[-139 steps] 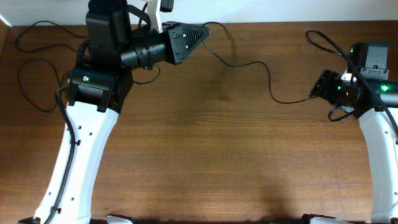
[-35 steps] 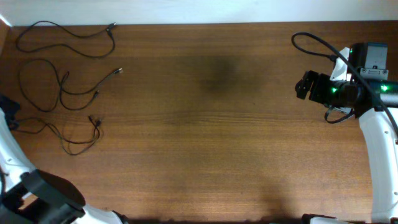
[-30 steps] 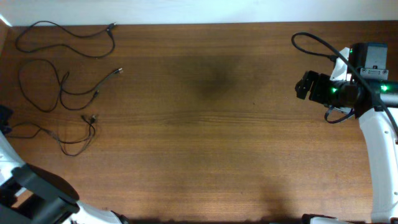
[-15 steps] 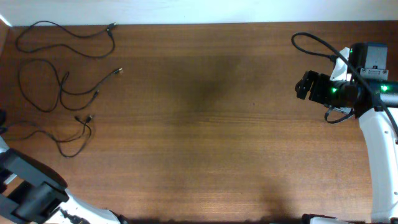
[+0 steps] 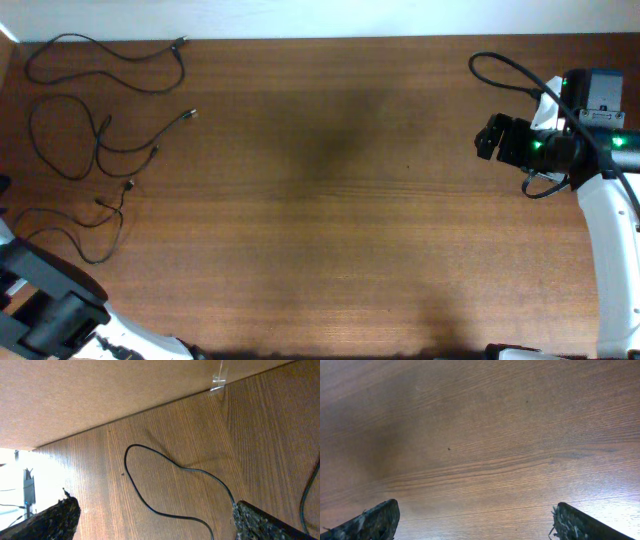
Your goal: Untangle cables
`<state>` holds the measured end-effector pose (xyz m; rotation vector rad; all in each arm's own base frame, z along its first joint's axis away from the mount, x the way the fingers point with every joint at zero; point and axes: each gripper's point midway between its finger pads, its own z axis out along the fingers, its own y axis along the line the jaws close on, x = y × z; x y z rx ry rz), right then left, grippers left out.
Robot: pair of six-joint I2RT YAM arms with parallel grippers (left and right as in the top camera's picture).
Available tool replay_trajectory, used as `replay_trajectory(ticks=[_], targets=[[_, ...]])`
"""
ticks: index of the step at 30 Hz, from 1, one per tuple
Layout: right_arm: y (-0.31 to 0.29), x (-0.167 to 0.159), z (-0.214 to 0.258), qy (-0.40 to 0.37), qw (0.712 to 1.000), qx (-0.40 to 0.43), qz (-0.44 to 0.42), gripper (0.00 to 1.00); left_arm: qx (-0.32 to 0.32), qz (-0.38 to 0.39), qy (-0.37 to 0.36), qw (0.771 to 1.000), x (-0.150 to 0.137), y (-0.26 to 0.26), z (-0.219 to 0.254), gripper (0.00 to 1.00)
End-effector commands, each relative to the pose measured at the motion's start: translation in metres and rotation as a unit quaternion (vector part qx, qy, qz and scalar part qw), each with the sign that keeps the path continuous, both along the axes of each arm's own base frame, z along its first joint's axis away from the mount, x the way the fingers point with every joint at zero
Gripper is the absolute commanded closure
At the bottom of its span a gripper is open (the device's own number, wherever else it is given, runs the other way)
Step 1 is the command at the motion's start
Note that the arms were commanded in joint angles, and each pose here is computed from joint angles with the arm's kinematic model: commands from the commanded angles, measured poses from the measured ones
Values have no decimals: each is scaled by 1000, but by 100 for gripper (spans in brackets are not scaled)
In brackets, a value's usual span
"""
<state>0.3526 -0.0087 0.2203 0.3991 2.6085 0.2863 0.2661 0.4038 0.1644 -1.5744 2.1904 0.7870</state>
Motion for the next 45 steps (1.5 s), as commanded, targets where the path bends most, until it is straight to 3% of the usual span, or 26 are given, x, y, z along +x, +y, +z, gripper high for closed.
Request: replay_trajectory(ticks=[1, 3, 6, 10, 14, 16, 18, 20, 25, 29, 42, 45], targets=[[-1, 2, -2, 3, 1000, 4, -4, 1, -9, -9, 16, 1000, -4, 2, -5, 0], [-1, 2, -2, 3, 1000, 4, -4, 1, -59, -47, -7, 997, 8, -14, -16, 6], [-1, 2, -2, 3, 1000, 4, -4, 1, -150, -104, -61, 981, 31, -47, -32, 23], [-1, 3, -2, 2, 1000, 4, -4, 2, -227, -140, -101, 959, 54, -78, -54, 27], [-1, 4, -5, 5, 1000, 5, -4, 2, -283, -149, -70, 945, 60, -105, -86, 41], [-1, 6, -9, 12, 1000, 6, -4, 1, -313, -154, -43, 936, 64, -120, -111, 41], [-1, 6, -12, 18, 1000, 6, -4, 1, -324, -158, -32, 932, 65, -126, -123, 50], [-1, 6, -15, 23, 1000, 7, -4, 1, -330, -176, -18, 927, 67, -130, -131, 70], [-1, 7, -19, 29, 1000, 8, -4, 2, -308, -182, 7, 934, 64, -122, -135, 71], [-1, 7, -20, 30, 1000, 8, -4, 1, -278, -167, 50, 945, 50, -109, -135, 100], [-1, 7, -20, 30, 1000, 8, -4, 1, -325, -174, 46, 928, 41, -139, -169, 100], [-1, 7, -20, 30, 1000, 8, -4, 1, -351, -230, 21, 907, 52, -152, -169, 100]])
